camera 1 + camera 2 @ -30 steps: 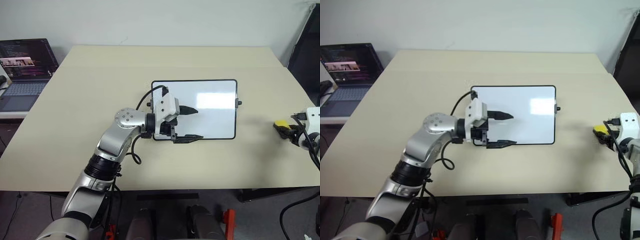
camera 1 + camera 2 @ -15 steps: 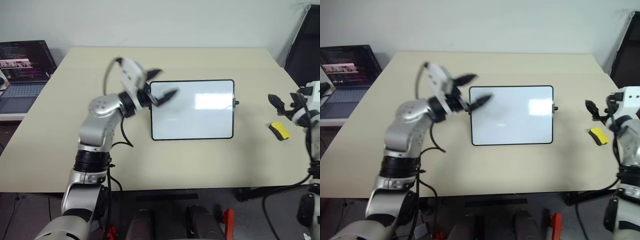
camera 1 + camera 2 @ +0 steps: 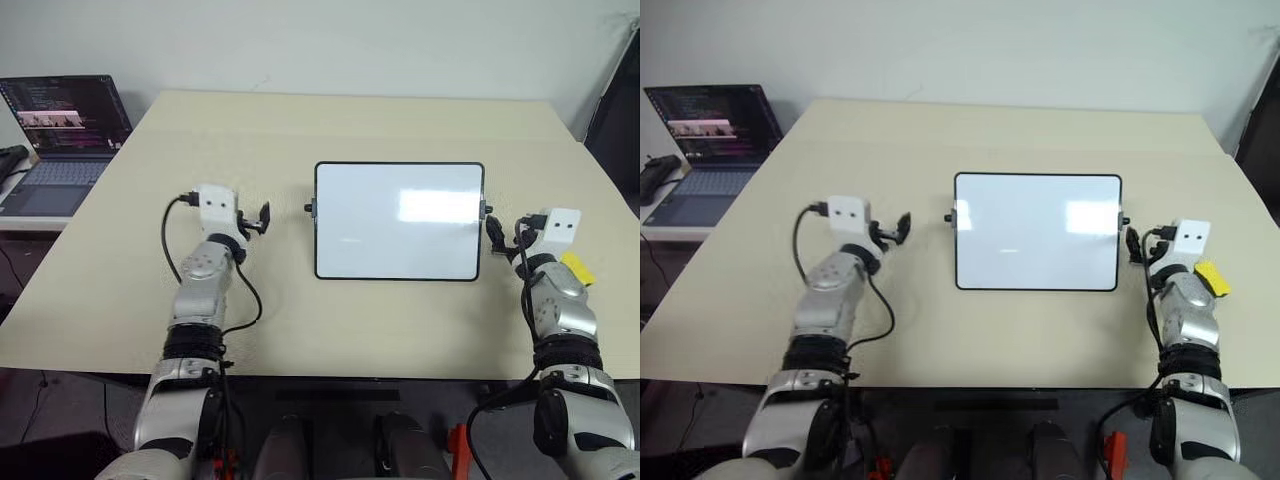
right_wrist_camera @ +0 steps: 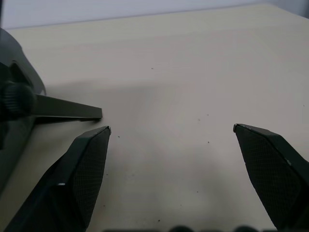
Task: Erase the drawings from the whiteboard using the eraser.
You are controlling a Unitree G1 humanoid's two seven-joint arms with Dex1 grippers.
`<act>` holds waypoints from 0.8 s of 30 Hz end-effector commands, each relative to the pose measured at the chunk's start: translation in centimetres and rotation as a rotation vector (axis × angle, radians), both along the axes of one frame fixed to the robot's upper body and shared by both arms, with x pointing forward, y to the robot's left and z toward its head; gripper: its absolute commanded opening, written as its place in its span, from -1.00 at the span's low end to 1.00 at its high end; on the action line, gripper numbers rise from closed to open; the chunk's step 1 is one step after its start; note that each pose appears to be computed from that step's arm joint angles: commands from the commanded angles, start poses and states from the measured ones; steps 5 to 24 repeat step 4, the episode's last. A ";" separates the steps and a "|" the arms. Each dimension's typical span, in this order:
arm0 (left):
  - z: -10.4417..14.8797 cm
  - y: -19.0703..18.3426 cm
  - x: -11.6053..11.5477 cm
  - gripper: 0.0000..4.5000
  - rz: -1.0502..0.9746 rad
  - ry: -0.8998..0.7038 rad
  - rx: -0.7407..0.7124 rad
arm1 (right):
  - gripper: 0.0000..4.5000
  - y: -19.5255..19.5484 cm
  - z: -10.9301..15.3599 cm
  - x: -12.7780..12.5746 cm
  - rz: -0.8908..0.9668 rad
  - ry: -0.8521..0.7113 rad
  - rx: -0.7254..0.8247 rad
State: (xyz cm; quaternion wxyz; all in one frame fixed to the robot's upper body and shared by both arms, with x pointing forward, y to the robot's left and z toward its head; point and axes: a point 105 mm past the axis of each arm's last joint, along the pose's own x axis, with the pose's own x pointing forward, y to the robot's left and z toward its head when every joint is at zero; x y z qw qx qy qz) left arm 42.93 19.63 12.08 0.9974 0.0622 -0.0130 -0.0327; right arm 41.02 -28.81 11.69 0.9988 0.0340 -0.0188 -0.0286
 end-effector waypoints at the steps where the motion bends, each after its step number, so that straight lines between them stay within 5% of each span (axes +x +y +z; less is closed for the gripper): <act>1: 1.3 -1.4 0.6 1.00 -0.020 -0.078 0.029 | 0.98 -0.7 1.4 0.2 -0.026 -0.065 -0.014; 24: 1.4 -1.5 1.0 1.00 -0.010 -0.081 -0.001 | 0.98 -0.5 1.5 0.5 -0.018 -0.066 -0.018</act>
